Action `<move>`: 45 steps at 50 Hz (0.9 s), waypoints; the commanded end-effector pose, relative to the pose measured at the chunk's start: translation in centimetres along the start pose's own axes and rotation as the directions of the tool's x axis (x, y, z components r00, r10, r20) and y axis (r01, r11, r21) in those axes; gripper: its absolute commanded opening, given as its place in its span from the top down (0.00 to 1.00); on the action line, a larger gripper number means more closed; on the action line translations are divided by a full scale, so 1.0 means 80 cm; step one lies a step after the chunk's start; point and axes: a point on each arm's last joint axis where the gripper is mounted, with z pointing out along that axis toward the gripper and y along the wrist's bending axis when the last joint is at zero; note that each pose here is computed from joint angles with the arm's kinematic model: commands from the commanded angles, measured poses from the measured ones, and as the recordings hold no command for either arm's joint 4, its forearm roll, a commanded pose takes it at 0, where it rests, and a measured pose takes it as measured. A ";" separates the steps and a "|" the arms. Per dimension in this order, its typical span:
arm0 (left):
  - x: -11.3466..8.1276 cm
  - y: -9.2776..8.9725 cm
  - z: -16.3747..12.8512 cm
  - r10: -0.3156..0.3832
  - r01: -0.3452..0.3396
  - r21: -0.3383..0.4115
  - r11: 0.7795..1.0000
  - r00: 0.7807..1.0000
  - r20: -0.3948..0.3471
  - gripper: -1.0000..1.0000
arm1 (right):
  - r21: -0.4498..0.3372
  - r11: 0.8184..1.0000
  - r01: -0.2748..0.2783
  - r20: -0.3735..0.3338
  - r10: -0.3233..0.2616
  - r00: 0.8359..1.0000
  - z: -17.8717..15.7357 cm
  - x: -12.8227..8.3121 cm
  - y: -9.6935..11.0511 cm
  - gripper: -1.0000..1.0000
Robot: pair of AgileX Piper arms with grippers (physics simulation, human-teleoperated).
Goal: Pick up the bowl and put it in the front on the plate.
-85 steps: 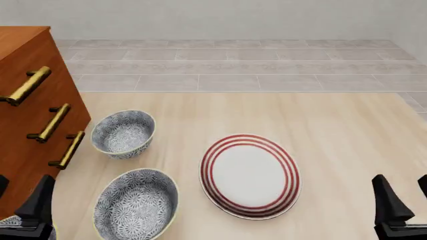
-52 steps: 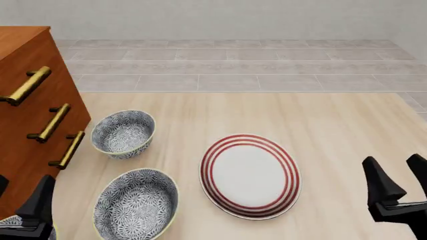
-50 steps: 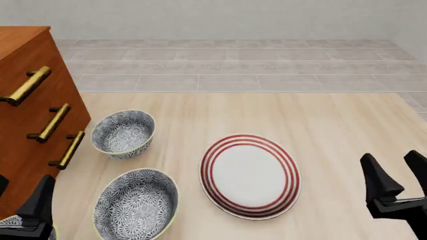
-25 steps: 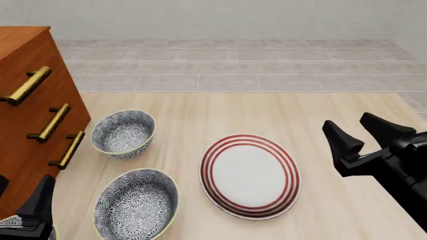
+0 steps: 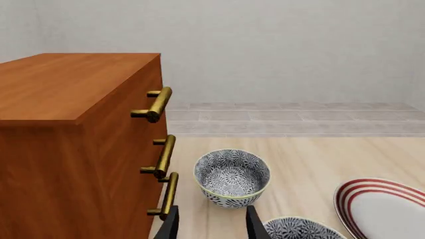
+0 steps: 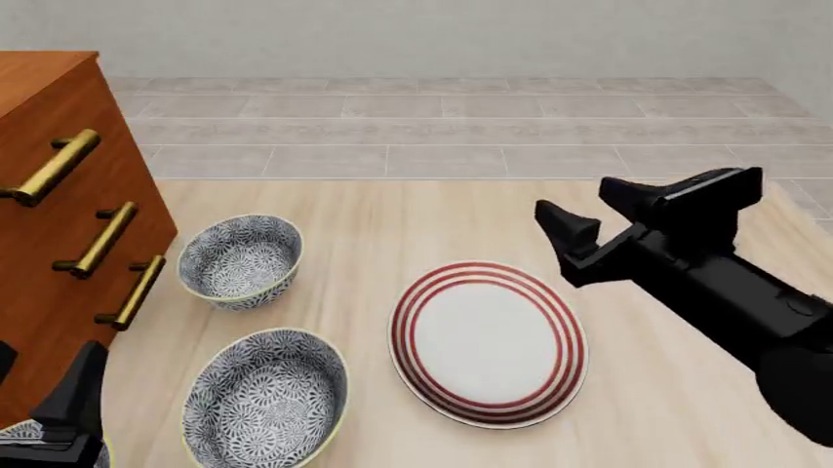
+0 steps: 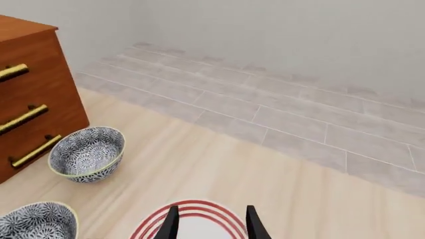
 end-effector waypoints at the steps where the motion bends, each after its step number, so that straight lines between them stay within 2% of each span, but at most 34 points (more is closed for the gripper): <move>1: 0.000 0.000 0.000 0.000 0.000 0.000 1.000 1.000 0.000 0.00 | -0.080 0.997 -0.002 -0.068 -0.003 0.998 0.050 -0.015 0.026 0.00; 3: 0.000 0.000 0.000 0.000 0.000 0.000 1.000 1.000 0.000 0.00 | -0.087 0.996 -0.021 -0.076 0.014 0.997 0.056 -0.016 0.029 0.00; 5: 0.000 0.000 0.000 0.000 0.000 0.000 1.000 1.000 0.000 0.00 | -0.098 0.995 0.004 -0.082 -0.012 0.997 0.062 -0.017 0.033 0.00; 7: 0.000 0.000 0.000 0.000 0.000 0.000 1.000 1.000 0.000 0.00 | -0.104 0.995 -0.008 -0.090 -0.002 0.996 0.068 -0.020 0.036 0.00; 8: 0.000 0.000 0.000 0.000 0.000 0.000 1.000 1.000 0.000 0.00 | -0.115 0.993 0.024 -0.093 -0.035 0.995 0.070 -0.019 0.039 0.00; 20: 0.000 0.000 0.000 0.000 0.000 0.000 1.000 1.000 0.000 0.00 | -0.149 0.988 -0.049 -0.183 0.021 0.983 0.115 -0.029 0.062 0.00; 27: 0.000 0.000 0.000 0.000 0.000 0.000 1.000 1.000 0.000 0.00 | -0.179 0.983 -0.040 -0.224 -0.001 0.975 0.136 -0.029 0.078 0.00; 36: 0.000 0.000 0.000 0.000 0.000 0.000 1.000 1.000 0.000 0.00 | -0.205 0.976 -0.070 -0.265 0.013 0.964 0.154 -0.033 0.099 0.00; 45: 0.000 0.000 0.000 0.000 0.000 0.000 1.000 1.000 0.000 0.00 | -0.247 0.964 -0.094 -0.317 0.011 0.948 0.174 -0.036 0.132 0.00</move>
